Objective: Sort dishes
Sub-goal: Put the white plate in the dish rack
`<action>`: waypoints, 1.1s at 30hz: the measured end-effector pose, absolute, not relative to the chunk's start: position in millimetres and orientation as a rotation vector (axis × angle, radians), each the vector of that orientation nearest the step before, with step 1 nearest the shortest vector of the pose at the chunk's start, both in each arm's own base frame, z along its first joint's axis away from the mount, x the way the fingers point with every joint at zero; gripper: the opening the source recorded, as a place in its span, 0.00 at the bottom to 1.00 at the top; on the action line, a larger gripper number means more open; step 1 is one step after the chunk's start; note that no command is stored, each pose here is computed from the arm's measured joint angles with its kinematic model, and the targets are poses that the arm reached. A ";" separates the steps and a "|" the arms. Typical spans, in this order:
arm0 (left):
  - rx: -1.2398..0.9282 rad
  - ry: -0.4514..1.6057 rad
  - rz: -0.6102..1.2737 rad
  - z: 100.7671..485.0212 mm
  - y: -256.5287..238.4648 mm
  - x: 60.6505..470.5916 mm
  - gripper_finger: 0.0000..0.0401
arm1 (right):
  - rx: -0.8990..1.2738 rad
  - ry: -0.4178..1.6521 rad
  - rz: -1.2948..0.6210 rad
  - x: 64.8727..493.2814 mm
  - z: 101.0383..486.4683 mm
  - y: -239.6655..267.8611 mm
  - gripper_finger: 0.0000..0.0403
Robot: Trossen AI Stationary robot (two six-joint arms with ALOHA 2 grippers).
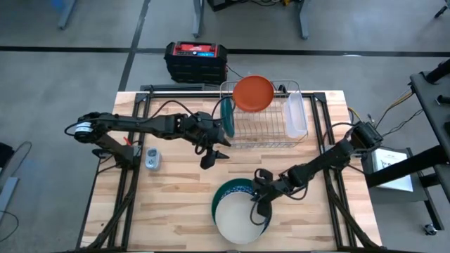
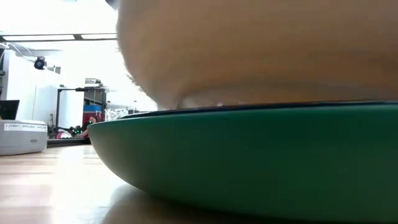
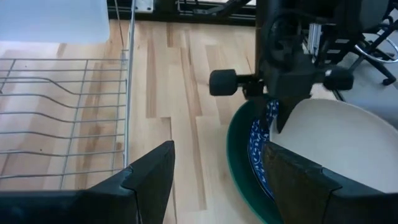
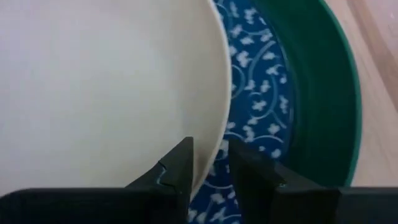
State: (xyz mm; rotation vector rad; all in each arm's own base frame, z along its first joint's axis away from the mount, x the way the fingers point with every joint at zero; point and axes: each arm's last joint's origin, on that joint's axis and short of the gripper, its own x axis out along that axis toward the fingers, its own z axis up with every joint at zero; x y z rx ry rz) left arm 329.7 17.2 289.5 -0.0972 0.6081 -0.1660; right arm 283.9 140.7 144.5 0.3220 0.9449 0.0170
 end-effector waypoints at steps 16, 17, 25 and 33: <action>-0.082 0.585 -0.172 295.9 16.1 326.1 0.57 | 0.167 0.841 0.031 297.6 169.7 150.0 0.00; -0.079 0.574 -0.174 298.4 15.6 324.9 0.57 | 0.146 0.843 0.029 296.9 172.5 150.3 0.00; -0.009 0.447 -0.246 329.7 -4.9 306.0 0.57 | -0.088 0.838 0.007 282.8 221.1 150.5 0.00; -0.008 0.442 -0.270 344.6 -19.5 285.4 0.57 | -0.409 0.735 -0.037 255.0 305.7 132.4 0.00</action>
